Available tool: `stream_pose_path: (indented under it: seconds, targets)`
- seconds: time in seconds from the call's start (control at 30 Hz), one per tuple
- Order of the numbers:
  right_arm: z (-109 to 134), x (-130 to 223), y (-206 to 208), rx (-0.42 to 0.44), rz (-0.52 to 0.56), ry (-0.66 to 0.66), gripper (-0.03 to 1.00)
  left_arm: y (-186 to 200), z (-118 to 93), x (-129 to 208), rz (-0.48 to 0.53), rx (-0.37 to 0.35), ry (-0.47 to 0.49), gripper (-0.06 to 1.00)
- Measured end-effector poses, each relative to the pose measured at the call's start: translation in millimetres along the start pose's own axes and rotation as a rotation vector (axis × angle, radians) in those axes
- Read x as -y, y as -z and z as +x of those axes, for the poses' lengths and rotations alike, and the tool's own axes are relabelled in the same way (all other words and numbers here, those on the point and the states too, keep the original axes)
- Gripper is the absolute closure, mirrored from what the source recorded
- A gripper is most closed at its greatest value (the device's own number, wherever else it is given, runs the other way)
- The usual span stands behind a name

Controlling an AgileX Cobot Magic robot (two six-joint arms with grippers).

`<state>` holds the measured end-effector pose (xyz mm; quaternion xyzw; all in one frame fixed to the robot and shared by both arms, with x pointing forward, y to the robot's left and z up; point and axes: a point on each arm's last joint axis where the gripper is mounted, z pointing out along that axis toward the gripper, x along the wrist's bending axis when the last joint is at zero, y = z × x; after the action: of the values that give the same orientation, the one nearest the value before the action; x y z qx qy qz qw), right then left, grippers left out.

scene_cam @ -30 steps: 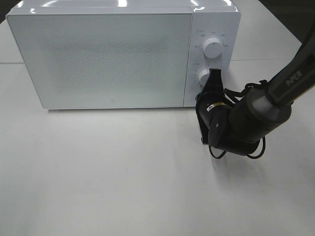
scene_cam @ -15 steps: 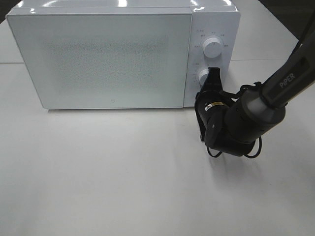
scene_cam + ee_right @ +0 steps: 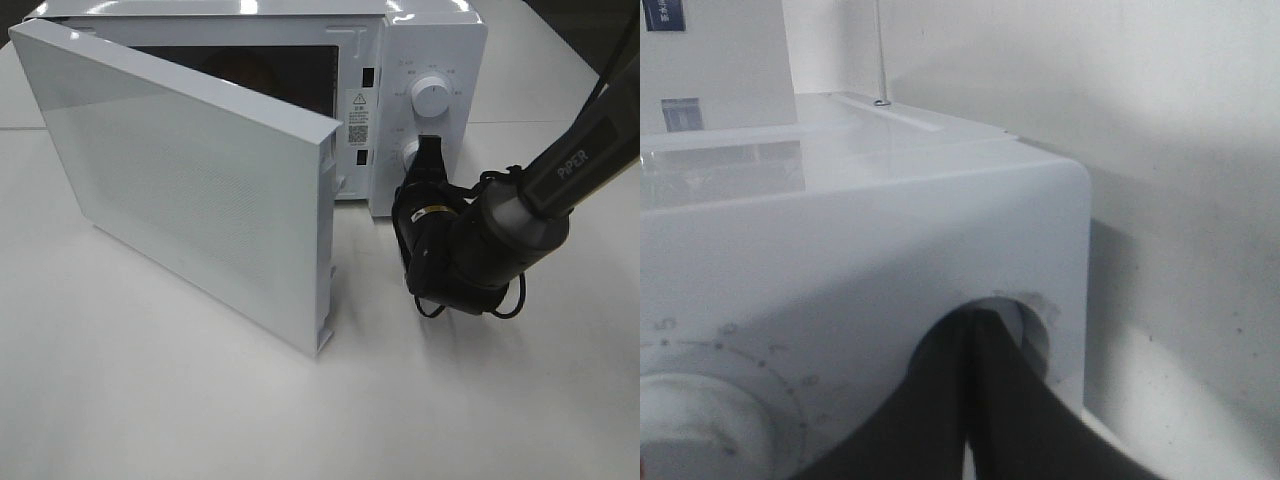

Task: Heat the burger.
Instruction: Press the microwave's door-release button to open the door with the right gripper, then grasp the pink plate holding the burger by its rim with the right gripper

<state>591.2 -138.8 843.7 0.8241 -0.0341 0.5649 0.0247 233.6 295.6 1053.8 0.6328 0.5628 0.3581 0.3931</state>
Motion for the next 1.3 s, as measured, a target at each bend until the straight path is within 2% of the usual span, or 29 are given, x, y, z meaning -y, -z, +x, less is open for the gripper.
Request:
stream_pose_path:
  seconds: [0.5, 0.97, 1.13, 1.3]
  targets:
    - [3, 1, 2, 0.038, 0.018, 0.006, 0.96, 0, 0, 0, 0.000, 0.000, 0.000, -0.05]
    - [18, -10, 24, 0.105, 0.088, 0.033, 0.96, 0, 0, 0, 0.000, 0.000, 0.000, -0.05]
    - [26, -10, 31, 0.102, 0.111, 0.041, 0.96, 0, 0, 0, 0.000, 0.000, 0.000, -0.05]
    - [23, -9, 41, 0.164, 0.146, 0.092, 0.96, 0, 0, 0, 0.000, 0.000, 0.000, -0.05]
